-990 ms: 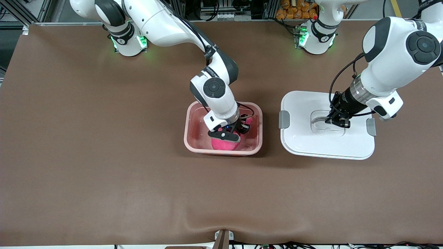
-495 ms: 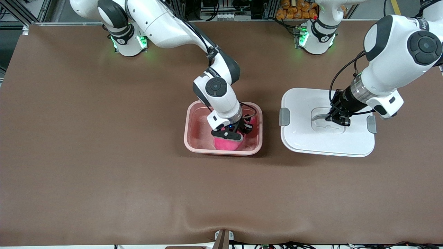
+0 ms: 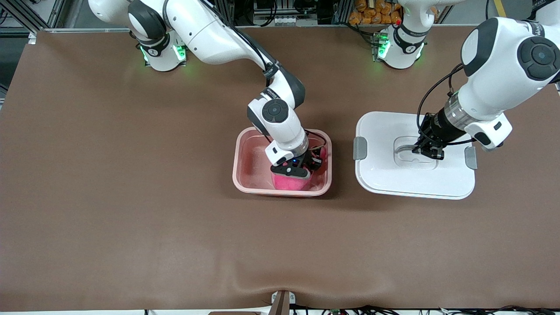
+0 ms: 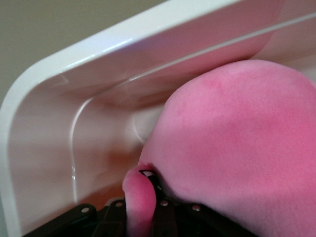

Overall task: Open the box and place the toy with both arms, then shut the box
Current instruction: 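Lower the toy into the box and open the right gripper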

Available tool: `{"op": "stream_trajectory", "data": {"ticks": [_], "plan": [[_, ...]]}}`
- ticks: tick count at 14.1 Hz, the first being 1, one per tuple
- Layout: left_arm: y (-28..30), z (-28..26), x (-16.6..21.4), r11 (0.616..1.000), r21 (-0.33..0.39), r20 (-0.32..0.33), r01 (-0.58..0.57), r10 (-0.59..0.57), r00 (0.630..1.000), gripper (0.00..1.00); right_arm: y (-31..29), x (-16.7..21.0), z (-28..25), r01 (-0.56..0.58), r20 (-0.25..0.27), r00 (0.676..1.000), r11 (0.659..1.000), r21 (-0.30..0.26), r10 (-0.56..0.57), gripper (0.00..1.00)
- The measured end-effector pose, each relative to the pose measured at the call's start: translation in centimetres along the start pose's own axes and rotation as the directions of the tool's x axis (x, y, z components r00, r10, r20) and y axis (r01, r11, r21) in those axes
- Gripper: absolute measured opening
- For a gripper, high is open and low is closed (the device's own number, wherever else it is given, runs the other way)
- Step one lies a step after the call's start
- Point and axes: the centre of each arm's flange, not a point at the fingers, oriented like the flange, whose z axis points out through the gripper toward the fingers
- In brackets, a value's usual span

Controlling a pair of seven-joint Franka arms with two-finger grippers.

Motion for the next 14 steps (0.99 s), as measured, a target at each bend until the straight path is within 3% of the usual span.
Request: {"op": "stream_trajectory", "data": {"ticks": [9, 14], "plan": [[0.0, -0.1, -0.1, 1.0, -0.001, 0.0, 0.0, 0.0, 1.0, 0.07, -0.2, 0.0, -0.7, 0.022, 0.056, 0.998, 0.997, -0.078, -0.017, 1.0], [0.1, -0.5, -0.2, 1.0, -0.01, 0.002, -0.001, 0.001, 1.0, 0.07, -0.1, 0.5, -1.7, 0.022, 0.099, 0.995, 0.99, -0.139, -0.008, 1.0]]}}
